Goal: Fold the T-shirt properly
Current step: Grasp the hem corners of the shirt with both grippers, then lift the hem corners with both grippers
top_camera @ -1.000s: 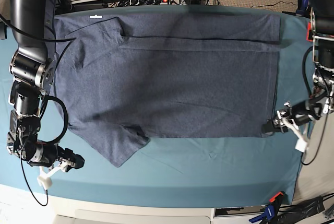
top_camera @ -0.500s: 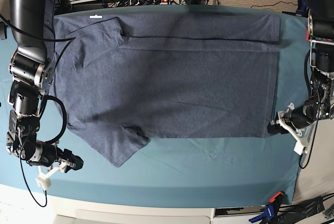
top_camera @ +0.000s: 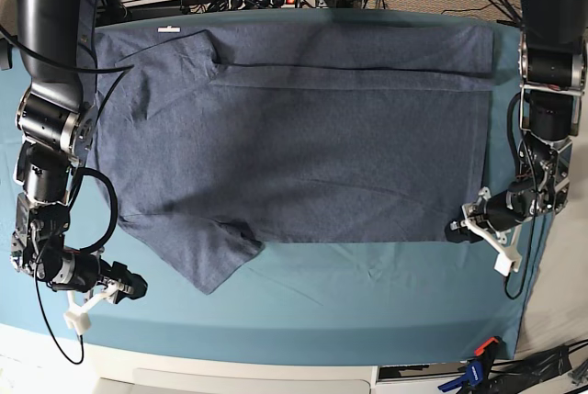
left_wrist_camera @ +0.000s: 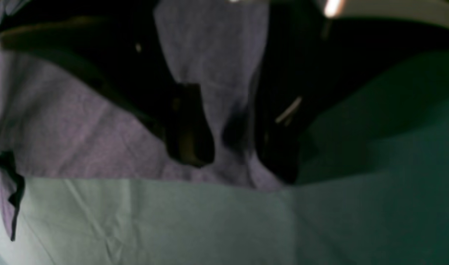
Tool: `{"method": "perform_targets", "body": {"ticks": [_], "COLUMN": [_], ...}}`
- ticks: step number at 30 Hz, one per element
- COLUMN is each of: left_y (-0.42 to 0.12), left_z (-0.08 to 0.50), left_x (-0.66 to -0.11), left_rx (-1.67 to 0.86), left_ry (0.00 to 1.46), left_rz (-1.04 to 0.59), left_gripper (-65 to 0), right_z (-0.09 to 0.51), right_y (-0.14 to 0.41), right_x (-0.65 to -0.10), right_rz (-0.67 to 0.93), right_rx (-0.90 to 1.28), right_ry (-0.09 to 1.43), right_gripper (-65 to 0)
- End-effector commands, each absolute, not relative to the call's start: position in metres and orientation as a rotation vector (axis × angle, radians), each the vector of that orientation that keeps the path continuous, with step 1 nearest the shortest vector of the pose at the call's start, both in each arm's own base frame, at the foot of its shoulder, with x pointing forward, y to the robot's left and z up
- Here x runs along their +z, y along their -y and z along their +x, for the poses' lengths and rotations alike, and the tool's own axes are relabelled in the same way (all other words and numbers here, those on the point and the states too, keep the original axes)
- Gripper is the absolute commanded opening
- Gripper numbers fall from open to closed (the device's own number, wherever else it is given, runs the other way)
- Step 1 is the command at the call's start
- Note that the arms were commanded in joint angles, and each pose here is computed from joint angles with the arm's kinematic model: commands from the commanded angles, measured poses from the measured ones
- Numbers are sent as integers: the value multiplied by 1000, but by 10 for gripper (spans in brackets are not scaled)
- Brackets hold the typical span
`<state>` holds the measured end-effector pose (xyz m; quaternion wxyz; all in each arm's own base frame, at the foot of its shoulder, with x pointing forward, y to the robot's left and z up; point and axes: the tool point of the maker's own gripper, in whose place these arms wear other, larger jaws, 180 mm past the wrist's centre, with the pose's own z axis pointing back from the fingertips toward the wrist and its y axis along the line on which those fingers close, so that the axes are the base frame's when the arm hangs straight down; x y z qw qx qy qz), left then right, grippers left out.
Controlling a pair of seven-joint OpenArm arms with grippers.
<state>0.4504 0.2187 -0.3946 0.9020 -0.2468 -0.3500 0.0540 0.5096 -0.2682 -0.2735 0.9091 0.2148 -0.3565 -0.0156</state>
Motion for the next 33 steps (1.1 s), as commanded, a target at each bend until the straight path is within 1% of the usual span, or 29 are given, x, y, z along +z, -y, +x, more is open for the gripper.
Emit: {"method": "perform_targets", "body": {"ticks": [1,4,5,6,8,9,15,17,21,26,30,33], "left_y": [-226,-228,-227,-227,-227,-228,-229,-229,-228,-226,-226,-227], "left_z": [465,467,467,467,468,469,471,471,471,472,472,472], "left_x": [-372,-367,-366,-365,-362,-361,-360,-360,-359,-357,-357,-357], "left_rx": [91,80,69,60,55,60,64,64,58,66,68,68], "left_ry": [775,787,790,793,814,827,840,840,842,849,850,849], "left_rz": [-510,-511,-517,-521,-526,-525,-524,-524,-530,-545,-547,-547], "left_gripper": [-439,-444,-472,-516,-627,-650,-650,-650,-650,-650,-650,-650], "right_z": [525,525,525,525,526,528,531,529,522,501,484,473], "right_y": [273,273,272,272,272,273,275,282,308,325,332,332], "right_x": [-240,-239,-239,-239,-238,-236,-233,-240,-259,-290,-319,-339], "right_rz": [450,451,451,452,453,453,446,397,244,208,192,190], "right_rx": [-22,-19,-15,-10,-12,-15,-20,-31,-53,-68,-88,-95], "right_ry": [830,831,831,832,843,856,879,850,802,749,735,724], "right_gripper": [-432,-432,-432,-432,-432,-432,-432,-432,-432,-427,-319,-310]}}
